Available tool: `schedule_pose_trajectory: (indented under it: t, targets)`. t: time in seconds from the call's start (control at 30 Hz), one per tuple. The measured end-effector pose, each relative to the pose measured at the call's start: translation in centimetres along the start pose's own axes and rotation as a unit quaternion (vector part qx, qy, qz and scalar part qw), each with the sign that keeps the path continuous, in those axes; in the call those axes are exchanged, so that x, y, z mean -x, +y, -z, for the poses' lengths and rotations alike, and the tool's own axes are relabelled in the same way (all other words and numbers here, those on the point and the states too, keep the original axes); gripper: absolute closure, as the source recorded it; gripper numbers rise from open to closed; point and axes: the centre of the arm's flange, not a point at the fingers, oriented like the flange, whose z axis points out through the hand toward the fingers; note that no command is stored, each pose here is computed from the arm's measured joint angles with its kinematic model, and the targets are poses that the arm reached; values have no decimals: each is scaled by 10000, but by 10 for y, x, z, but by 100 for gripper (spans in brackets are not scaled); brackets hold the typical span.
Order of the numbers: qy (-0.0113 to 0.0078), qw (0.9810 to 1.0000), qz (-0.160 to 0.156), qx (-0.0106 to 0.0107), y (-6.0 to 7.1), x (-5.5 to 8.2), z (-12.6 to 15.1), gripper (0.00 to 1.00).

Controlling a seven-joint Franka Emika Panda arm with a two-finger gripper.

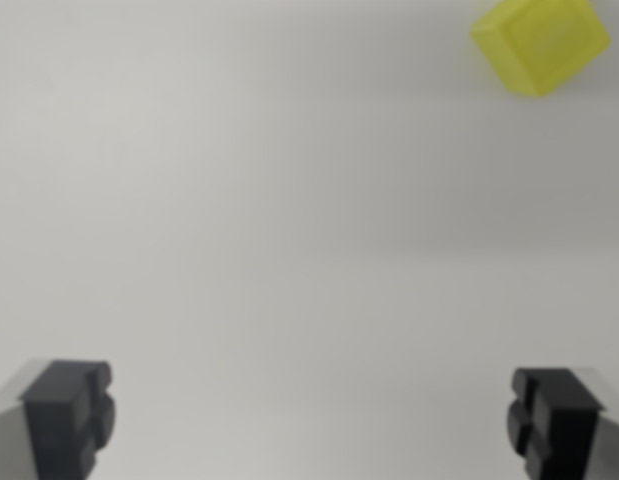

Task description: Pick yellow cube

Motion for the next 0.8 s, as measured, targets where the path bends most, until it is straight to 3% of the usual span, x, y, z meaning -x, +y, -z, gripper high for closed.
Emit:
schedule_pose_trajectory:
  t: [0.17,0.8]
  targets:
    - [1,10000,7,-1,0,0,0,0]
    - [32,9989,465,-42,4,-21,-28,0]
